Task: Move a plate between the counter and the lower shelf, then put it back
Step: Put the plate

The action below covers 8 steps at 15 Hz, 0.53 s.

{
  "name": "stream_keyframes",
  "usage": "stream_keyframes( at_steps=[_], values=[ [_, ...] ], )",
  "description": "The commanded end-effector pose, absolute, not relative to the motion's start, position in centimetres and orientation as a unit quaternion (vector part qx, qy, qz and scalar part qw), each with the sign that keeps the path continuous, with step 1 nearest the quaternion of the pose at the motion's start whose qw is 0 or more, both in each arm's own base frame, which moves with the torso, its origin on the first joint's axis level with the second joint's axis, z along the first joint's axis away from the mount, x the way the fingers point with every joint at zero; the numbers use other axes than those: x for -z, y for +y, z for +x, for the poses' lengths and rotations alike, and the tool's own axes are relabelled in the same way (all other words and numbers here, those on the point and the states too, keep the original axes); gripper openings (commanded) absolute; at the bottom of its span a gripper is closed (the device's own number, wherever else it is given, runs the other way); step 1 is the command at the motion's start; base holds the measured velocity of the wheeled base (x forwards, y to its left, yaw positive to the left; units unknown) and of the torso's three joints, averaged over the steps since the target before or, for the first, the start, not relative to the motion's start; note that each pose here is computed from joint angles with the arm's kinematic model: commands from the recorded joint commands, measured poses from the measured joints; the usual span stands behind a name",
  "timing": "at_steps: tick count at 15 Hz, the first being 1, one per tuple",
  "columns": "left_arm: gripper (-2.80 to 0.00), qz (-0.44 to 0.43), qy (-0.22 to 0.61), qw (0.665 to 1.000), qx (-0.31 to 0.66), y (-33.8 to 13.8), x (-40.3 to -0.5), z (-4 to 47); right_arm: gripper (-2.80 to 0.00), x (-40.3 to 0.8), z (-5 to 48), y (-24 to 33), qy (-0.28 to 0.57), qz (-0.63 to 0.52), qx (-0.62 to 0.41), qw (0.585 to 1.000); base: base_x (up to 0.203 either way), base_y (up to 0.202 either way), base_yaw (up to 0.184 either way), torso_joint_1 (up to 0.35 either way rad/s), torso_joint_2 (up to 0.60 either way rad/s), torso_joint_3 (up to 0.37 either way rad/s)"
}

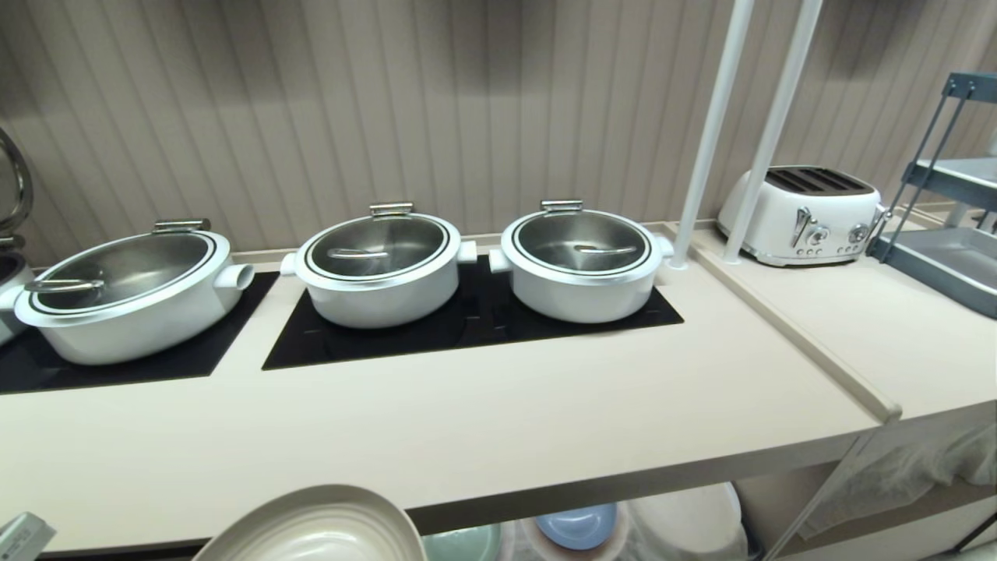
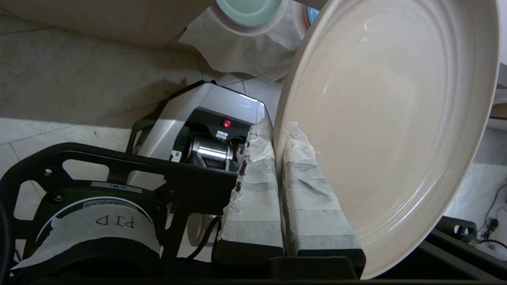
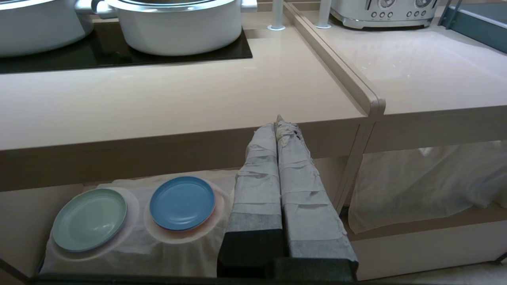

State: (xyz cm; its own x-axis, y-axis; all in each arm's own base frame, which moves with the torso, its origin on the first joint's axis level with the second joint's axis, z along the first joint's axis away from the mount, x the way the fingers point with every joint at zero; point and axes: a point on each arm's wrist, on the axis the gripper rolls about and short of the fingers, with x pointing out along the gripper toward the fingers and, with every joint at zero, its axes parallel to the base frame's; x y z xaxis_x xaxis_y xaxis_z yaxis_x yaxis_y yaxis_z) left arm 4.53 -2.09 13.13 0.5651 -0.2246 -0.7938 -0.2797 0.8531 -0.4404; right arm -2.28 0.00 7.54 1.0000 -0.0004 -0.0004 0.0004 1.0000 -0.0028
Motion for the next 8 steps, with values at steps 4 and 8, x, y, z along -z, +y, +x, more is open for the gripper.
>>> stream_keyframes(
  at_steps=[4, 8],
  values=[
    [-2.8, -0.271, 0.454, 0.849, -0.027, -1.93, -13.27, 4.36, -2.8, -7.53, -2.28, 0.0, 0.001, -0.002, 0.0, 1.0, 0.0, 0.0, 0.0, 0.0, 0.0, 0.0],
    [-2.8, -0.275, 0.442, 0.854, -0.024, -1.66, -13.31, 3.85, -2.8, -7.55, -2.28, 0.0, 0.0, -0.002, 0.0, 1.0, 0.0, 0.0, 0.0, 0.0, 0.0, 0.0]
  ],
)
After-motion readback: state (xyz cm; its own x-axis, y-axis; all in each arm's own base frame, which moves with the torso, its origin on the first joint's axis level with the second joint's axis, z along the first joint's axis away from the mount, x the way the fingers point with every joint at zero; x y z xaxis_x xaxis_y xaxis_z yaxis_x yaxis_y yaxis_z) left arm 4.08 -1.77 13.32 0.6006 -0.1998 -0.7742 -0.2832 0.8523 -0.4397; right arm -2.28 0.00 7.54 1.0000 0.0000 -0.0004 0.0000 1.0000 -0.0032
